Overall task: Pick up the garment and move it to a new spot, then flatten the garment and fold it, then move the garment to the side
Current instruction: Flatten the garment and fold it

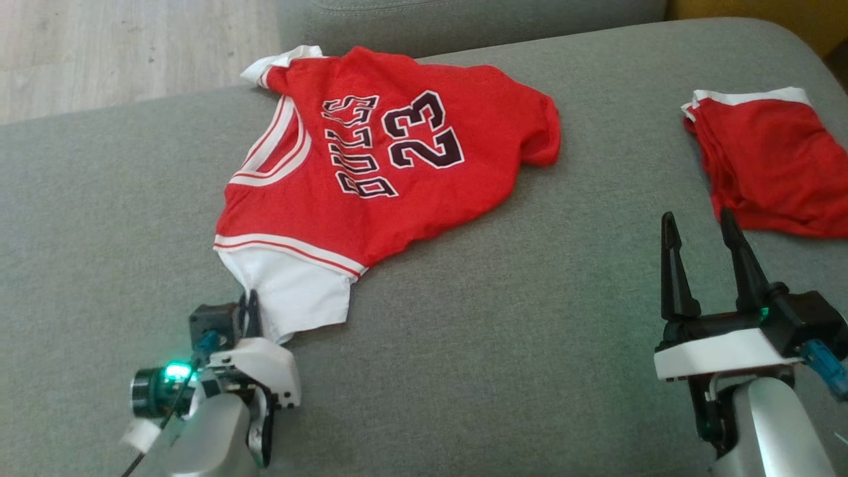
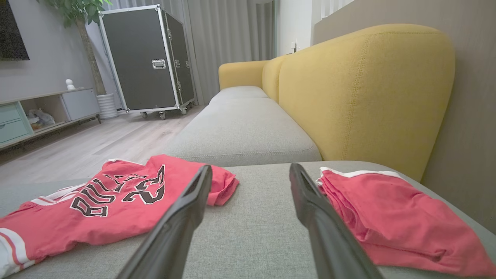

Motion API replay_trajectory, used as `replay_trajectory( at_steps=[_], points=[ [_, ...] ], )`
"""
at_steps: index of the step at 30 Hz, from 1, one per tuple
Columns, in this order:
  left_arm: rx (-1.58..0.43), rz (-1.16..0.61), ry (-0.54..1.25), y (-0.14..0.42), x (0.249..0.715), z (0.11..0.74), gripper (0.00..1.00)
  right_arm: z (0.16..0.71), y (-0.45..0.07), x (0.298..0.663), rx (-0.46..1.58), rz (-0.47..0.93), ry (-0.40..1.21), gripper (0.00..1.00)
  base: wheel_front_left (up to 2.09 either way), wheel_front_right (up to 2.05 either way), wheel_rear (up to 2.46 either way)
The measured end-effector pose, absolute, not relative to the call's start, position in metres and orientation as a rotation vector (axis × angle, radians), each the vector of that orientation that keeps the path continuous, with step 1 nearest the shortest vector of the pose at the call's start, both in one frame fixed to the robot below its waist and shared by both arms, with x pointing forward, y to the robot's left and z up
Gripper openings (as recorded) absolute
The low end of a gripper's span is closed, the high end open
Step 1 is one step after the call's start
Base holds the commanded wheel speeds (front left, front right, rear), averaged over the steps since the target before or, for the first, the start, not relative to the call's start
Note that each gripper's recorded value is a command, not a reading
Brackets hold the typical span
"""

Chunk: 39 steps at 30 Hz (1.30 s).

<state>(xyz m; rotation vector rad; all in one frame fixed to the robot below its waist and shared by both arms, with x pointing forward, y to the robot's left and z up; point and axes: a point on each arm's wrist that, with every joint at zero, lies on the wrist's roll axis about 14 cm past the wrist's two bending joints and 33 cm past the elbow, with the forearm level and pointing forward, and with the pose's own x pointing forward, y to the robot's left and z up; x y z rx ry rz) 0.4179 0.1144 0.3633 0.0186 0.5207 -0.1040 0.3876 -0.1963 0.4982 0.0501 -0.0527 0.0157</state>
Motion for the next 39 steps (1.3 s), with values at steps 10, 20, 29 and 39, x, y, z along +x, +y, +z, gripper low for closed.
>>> replay_trajectory(
  at_steps=[10, 20, 29, 39],
  points=[
    [-0.022, 0.088, 0.29, 0.174, 0.429, 0.414, 0.0, 0.505, -0.177, 0.393, 0.058, 0.071, -0.071, 1.0, 0.0, 0.0, 0.0],
    [-0.024, 0.138, 0.252, 0.198, 0.397, 0.42, 1.0, 0.51, -0.153, 0.396, 0.064, 0.141, -0.083, 1.0, 0.0, 0.0, 0.0],
    [-0.104, -0.041, -0.091, 0.157, 0.406, 0.523, 1.0, 0.524, -0.137, 0.398, 0.065, 0.186, -0.122, 1.0, 0.0, 0.0, 0.0],
    [-0.136, -0.087, -0.082, 0.141, 0.375, 0.514, 1.0, 0.509, -0.124, 0.393, 0.074, 0.224, -0.075, 1.0, 0.0, 0.0, 0.0]
  ],
)
